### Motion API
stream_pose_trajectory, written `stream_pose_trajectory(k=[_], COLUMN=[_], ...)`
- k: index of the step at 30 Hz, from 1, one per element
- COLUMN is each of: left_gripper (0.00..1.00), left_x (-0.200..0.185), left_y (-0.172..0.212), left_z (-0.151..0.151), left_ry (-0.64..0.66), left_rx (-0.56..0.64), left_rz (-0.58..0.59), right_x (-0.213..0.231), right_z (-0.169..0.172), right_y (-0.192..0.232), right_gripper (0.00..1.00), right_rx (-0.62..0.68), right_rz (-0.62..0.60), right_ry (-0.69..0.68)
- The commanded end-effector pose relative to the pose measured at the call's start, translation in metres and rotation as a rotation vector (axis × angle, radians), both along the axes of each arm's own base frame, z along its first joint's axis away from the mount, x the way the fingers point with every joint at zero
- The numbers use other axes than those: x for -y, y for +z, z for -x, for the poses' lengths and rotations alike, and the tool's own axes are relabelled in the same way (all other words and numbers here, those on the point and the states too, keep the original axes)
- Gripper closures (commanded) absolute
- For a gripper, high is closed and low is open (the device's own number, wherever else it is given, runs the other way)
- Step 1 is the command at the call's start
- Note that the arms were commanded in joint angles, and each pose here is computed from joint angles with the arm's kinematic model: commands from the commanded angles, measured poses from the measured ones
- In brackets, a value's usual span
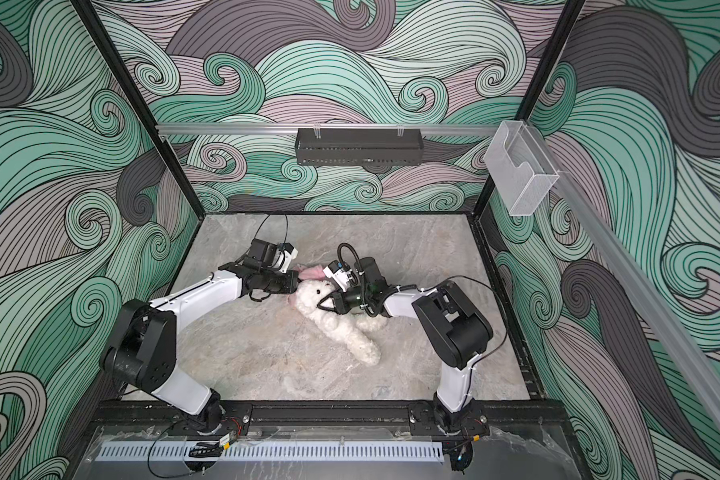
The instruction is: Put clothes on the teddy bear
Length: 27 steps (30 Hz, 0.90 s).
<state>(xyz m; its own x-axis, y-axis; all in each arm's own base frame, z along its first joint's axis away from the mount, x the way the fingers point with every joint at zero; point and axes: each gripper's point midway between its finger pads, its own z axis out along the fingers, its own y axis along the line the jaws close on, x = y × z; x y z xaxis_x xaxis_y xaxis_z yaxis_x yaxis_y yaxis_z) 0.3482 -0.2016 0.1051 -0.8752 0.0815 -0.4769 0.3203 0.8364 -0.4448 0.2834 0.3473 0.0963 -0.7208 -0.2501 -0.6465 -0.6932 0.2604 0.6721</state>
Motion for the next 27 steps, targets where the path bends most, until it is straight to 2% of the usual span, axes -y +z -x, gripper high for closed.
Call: stream_pose_trajectory(k=[1,4,9,14,19,22,27], left_gripper=[1.0,1.0,1.0,1.0,1.0,1.0,0.95], left_x=[0.007,0.009,0.013,0.021,0.035,0.041,0.046], left_y=[0.009,0.008,0.008,0.015,0.022,0.026,0.03], left_z=[0.007,0.009,0.01,0.014,0.018,0.017,0.009], left_ry=[-0.081,-0.096,-0.116,-0.144,-0.179,-0.178,-0.128], left_rx=[0.019,0.017,0.006,0.001,-0.03,-0.043,-0.07], left_rz=[0.019,0.017,0.022,0.054,0.103,0.118,0.135], right_x=[-0.007,0.005,0.015,0.024,0.021,0.015,0.002], right_z=[-0.016,-0.028,-0.044,-0.049,-0.042,-0.038,-0.029], right_y=[0.01,-0.011,-0.019,-0.046,-0.062,-0.062,-0.052], right_gripper=[0.96,0.95,0.95,0.96,0.96,0.97,0.96], right_rx=[-0.013,-0.056,-0.111,-0.153,-0.117,-0.068,0.033], right_rz=[-0.071,-0.023,-0.016,0.142,0.293,0.326,0.266], right_ry=[-0.086,-0.195,-0.315,-0.404,-0.41,-0.384,-0.31])
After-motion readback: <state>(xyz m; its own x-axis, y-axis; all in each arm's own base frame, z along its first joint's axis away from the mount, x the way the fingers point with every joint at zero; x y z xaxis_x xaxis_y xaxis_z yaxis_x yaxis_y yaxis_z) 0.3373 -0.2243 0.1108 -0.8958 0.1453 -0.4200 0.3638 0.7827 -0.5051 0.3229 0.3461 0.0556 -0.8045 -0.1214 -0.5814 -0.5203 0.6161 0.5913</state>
